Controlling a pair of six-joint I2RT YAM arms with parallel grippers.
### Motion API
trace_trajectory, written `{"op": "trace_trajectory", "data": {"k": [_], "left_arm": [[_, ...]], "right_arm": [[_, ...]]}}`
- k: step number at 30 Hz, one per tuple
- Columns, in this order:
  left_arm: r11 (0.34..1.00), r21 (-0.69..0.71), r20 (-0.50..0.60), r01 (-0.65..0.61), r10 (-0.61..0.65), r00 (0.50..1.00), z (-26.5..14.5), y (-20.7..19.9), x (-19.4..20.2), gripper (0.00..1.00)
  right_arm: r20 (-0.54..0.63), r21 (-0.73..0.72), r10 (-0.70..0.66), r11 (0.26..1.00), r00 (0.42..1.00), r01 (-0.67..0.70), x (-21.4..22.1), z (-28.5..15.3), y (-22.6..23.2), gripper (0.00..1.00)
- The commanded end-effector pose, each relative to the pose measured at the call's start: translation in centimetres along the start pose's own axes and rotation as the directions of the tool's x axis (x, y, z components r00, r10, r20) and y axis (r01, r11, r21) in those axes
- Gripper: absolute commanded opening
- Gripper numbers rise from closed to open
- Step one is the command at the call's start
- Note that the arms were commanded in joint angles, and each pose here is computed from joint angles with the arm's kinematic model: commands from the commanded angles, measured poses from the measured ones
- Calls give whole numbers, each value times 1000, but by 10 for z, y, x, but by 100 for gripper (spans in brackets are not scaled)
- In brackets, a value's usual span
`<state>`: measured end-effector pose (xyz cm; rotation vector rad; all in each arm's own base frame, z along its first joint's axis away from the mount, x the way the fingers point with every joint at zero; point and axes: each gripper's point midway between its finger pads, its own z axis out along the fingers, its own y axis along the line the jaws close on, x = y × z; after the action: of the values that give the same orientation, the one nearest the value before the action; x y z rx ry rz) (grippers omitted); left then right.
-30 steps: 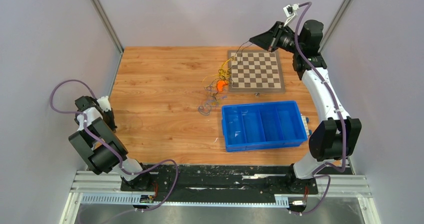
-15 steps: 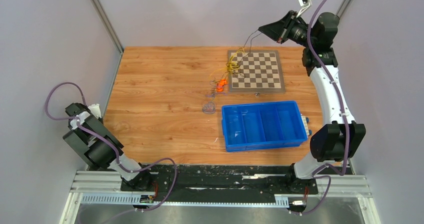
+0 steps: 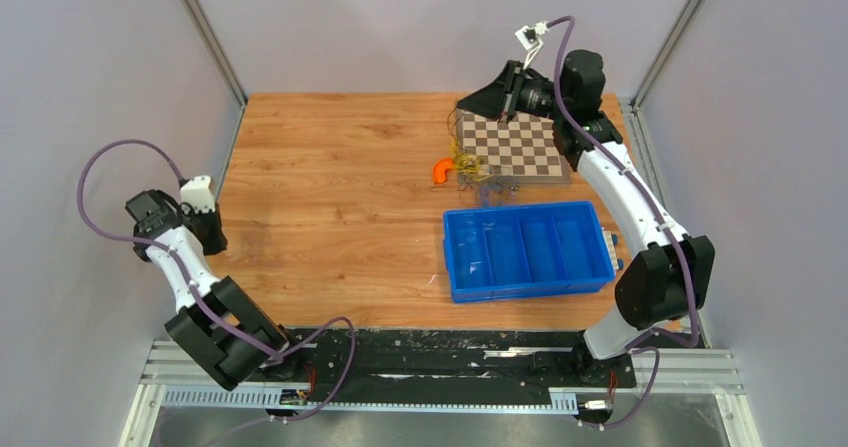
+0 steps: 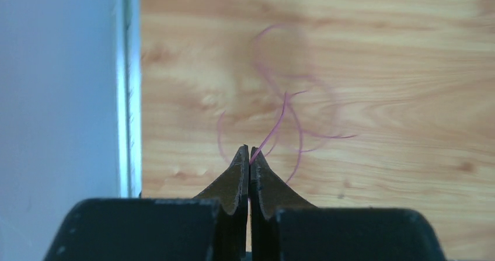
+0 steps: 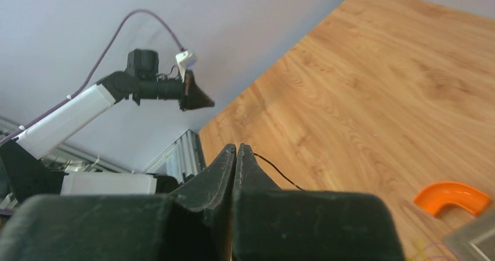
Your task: Untangle the cables
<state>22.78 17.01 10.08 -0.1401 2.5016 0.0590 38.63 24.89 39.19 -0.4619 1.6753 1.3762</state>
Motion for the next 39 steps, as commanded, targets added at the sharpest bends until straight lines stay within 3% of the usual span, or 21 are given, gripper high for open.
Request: {"op": "trace_trajectory", "data": {"k": [1, 7, 13, 14, 16, 17, 20, 22, 27, 32, 39], "left_arm": [[945, 323, 226, -47, -29, 974, -59, -79, -64, 0], [872, 460, 460, -167, -73, 885, -147, -144, -142, 0], [831, 488, 608, -266, -105, 787, -228, -184, -193, 0], [825, 493, 620, -276, -111, 777, -237, -188, -197, 0], [800, 518, 648, -304, -135, 750, -260, -200, -208, 0], [779, 537, 661, -323, -150, 735, -274, -209, -214, 0], [720, 589, 662, -366, -170, 730, -295, -230, -220, 0], [671, 630, 648, -391, -177, 741, -304, -246, -219, 0], [510, 718, 607, -474, -125, 784, -308, -293, -206, 0], [312, 776, 582, -548, -20, 813, -313, -350, -184, 0], [61, 855, 513, -516, 56, 857, -319, -410, -174, 0]], "right_arm": [[7, -145, -109, 983, 994, 109, -11, 19, 58, 0], [10, -255, -167, 953, 986, 163, -11, 38, 110, 0], [-129, -186, -123, 978, 984, 98, 66, 61, 56, 0], [-169, -178, -126, 979, 978, 95, 85, 65, 46, 12], [-272, -180, -115, 981, 955, 67, 121, 71, 33, 56], [-305, -182, -107, 982, 946, 52, 132, 72, 29, 69], [-295, -196, -166, 974, 941, 110, 125, 69, 30, 91], [-232, -217, -282, 948, 931, 233, 104, 62, 42, 98], [-114, -288, -553, 813, 825, 506, 63, 41, 82, 100], [-90, -379, -589, 766, 803, 520, 61, 23, 120, 100], [-56, -424, -627, 719, 777, 550, 69, 5, 157, 100]]}}
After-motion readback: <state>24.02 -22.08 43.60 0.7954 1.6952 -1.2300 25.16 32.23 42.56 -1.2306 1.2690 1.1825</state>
